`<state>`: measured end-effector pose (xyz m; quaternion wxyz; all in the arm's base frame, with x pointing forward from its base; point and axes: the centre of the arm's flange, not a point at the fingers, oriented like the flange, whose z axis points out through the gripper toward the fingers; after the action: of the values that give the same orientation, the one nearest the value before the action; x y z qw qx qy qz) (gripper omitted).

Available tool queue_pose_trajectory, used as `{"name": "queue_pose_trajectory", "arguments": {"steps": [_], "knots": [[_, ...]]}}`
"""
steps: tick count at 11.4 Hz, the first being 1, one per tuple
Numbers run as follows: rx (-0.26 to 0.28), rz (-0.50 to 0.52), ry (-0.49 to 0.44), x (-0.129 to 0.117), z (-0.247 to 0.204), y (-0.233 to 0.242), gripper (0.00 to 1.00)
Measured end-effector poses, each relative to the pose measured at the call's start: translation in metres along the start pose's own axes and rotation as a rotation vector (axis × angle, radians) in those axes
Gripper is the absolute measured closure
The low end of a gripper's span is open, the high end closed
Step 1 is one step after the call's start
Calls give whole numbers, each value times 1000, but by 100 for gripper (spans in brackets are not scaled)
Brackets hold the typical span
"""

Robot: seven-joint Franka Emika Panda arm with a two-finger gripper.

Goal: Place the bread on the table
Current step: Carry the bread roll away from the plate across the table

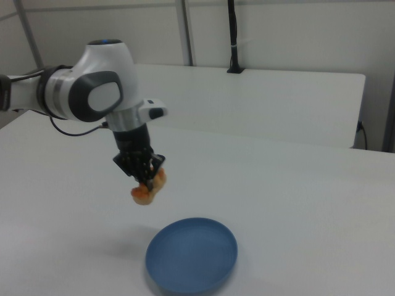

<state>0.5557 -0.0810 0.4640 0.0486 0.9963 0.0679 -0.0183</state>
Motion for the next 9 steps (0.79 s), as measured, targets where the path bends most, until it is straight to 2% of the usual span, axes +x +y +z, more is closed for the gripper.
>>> {"name": "queue_pose_trajectory", "arguments": {"steps": [4,7,9], "knots": [[-1,-3,11,17,-7,-102,89],[-3,-31,-8,14,1,-172,89],[-3,-63,-29,6,10,-199,89]]}}
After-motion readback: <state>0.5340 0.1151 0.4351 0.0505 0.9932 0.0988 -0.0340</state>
